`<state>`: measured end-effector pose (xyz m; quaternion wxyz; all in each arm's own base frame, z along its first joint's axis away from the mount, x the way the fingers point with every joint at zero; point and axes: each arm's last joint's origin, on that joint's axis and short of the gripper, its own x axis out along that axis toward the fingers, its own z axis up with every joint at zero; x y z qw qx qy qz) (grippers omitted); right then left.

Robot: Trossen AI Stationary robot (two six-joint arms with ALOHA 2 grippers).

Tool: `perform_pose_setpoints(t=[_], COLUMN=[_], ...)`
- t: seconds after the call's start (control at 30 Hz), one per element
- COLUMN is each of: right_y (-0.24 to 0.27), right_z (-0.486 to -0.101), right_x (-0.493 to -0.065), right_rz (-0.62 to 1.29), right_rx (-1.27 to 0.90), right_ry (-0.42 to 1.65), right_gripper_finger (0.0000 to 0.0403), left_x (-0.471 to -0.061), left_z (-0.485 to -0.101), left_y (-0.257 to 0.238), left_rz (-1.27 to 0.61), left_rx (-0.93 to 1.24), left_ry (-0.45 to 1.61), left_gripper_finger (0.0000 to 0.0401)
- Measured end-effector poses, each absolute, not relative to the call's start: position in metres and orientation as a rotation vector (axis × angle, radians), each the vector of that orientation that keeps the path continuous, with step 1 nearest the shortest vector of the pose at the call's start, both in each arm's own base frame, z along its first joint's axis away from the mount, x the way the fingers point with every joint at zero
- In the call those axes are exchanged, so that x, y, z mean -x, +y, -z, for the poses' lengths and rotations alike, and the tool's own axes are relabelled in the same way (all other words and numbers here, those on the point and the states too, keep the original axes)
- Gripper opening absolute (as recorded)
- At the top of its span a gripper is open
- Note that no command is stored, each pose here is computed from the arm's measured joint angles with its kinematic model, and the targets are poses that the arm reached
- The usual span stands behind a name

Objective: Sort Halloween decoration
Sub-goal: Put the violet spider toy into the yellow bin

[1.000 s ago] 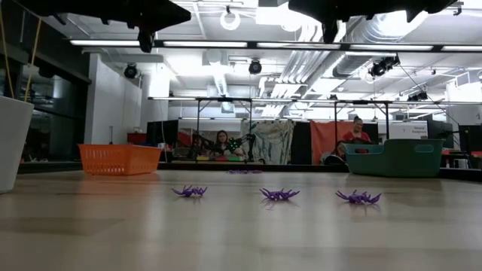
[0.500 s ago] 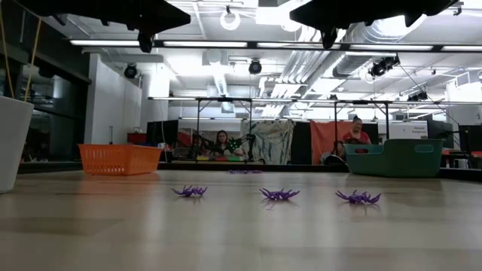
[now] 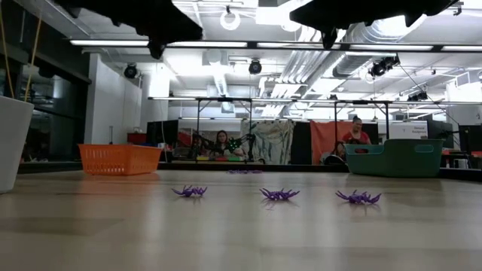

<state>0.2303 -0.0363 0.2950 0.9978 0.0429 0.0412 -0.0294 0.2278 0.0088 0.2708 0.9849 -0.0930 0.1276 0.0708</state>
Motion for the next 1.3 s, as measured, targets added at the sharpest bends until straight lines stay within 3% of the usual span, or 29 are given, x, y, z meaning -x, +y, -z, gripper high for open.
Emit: perform_pose_setpoints(t=[0.23, 0.5, 0.73, 1.13, 1.3], right_y=[-0.036, -0.036, -0.036, -0.036, -0.036], right_z=[-0.290, -0.280, -0.275, -0.274, -0.274], right_x=[-0.230, -0.228, -0.227, -0.226, -0.226], right_rz=[0.060, 0.064, 0.066, 0.066, 0.067], right_rx=[-0.093, -0.107, -0.114, -0.115, -0.120], right_ry=[0.131, 0.235, 0.295, 0.307, 0.307], right_gripper_finger=[0.0005, 0.0005, 0.0005, 0.0005, 0.0005], left_x=[-0.266, -0.297, -0.315, -0.318, -0.318], left_z=[-0.246, -0.186, -0.142, -0.104, -0.103], left_y=[-0.025, -0.052, -0.075, -0.095, -0.096], left_rz=[0.012, 0.155, 0.375, 0.376, 0.311], left_rx=[-0.054, -0.144, -0.082, -0.139, -0.150], left_ry=[0.631, 0.807, 0.840, 0.911, 0.915], left_gripper_finger=[0.0123, 0.0179, 0.0184, 0.0183, 0.0133])
